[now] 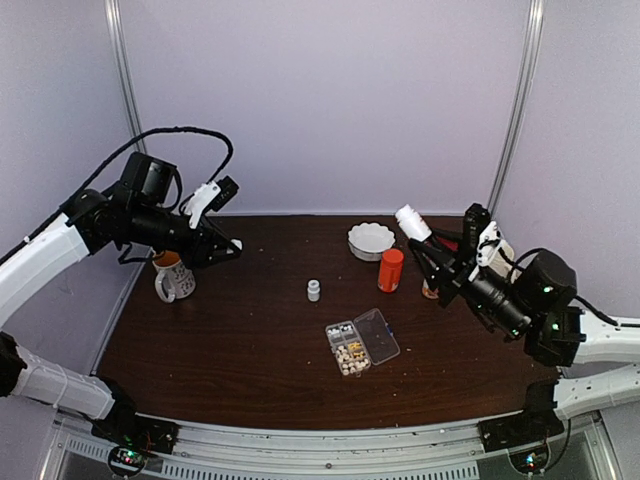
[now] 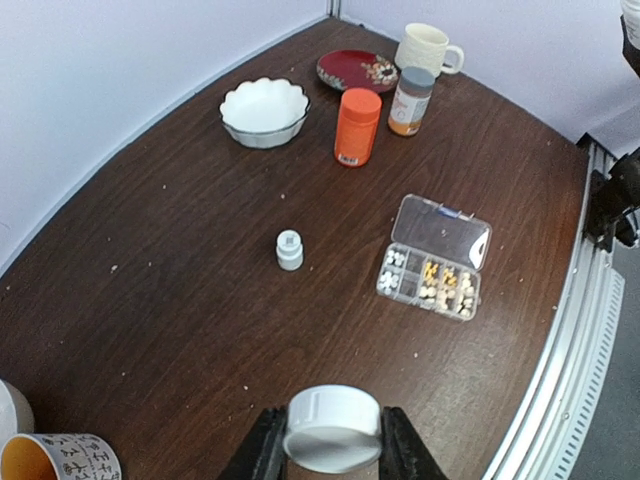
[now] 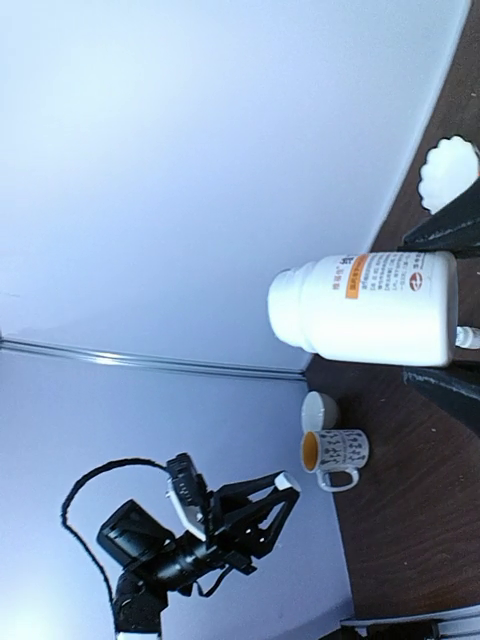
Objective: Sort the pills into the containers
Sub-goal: Close the lid of the pill bottle.
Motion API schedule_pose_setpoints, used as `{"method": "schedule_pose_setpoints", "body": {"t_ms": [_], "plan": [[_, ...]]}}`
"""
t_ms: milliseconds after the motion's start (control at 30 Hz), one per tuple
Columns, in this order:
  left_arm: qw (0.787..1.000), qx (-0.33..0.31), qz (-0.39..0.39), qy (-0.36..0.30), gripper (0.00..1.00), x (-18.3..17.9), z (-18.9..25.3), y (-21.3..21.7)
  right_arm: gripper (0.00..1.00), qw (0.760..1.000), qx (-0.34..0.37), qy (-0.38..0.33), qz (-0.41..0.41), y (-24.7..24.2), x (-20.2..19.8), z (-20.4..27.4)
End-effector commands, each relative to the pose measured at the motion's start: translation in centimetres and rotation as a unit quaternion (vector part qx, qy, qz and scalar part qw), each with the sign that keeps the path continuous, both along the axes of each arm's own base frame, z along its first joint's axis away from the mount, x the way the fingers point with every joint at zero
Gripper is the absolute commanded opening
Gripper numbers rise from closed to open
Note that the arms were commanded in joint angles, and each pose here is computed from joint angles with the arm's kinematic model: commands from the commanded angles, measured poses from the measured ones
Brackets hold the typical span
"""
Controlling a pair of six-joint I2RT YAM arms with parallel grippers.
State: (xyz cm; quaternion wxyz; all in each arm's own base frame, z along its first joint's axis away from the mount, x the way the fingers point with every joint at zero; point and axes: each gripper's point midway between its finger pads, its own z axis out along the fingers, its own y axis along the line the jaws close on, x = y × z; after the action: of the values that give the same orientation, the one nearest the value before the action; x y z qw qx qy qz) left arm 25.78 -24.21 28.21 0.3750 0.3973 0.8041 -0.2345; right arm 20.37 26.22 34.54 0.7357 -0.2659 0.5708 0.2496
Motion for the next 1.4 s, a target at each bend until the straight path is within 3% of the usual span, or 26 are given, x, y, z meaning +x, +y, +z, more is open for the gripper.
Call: {"method": "schedule_pose_setpoints", "body": {"t_ms": [0, 200, 400, 533, 633, 800, 1067, 1367], "plan": [[0.997, -0.067, -0.022, 0.016, 0.00, -1.6, 4.6, -1.5, 0.00, 0.992, 0.051, -0.114, 0.027, -1.5, -2.7, 8.1], [0.988, -0.141, -0.047, 0.039, 0.00, -3.8, 9.4, -2.6, 0.00, 0.967, 0.139, -0.209, 0.036, -3.5, -5.1, 13.9], [0.975, -0.202, -0.071, 0.053, 0.00, -5.7, 12.9, -3.2, 0.00, 0.927, 0.231, -0.284, 0.082, -4.1, -7.7, 16.4], [0.962, -0.247, -0.092, 0.070, 0.00, -6.8, 14.9, -3.7, 0.00, 0.940, 0.157, -0.276, 0.127, 0.2, -7.3, 16.3], [0.951, -0.273, -0.110, 0.094, 0.00, -7.7, 16.0, -4.0, 0.00, 0.958, 0.146, -0.232, 0.084, 0.5, -4.9, 15.8], [0.928, -0.313, -0.158, 0.127, 0.00, -9.5, 18.0, -5.4, 0.00, 0.959, 0.074, -0.216, 0.171, 6.5, -5.3, 13.5], [0.912, -0.328, -0.204, 0.137, 0.00, -11.4, 19.2, -7.4, 0.00, 0.957, 0.024, -0.194, 0.213, 11.2, -5.5, 11.3], [0.911, -0.326, -0.208, 0.141, 0.00, -11.2, 18.8, -8.3, 0.00, 0.956, -0.014, -0.187, 0.227, 13.6, -6.2, 10.0]]}}
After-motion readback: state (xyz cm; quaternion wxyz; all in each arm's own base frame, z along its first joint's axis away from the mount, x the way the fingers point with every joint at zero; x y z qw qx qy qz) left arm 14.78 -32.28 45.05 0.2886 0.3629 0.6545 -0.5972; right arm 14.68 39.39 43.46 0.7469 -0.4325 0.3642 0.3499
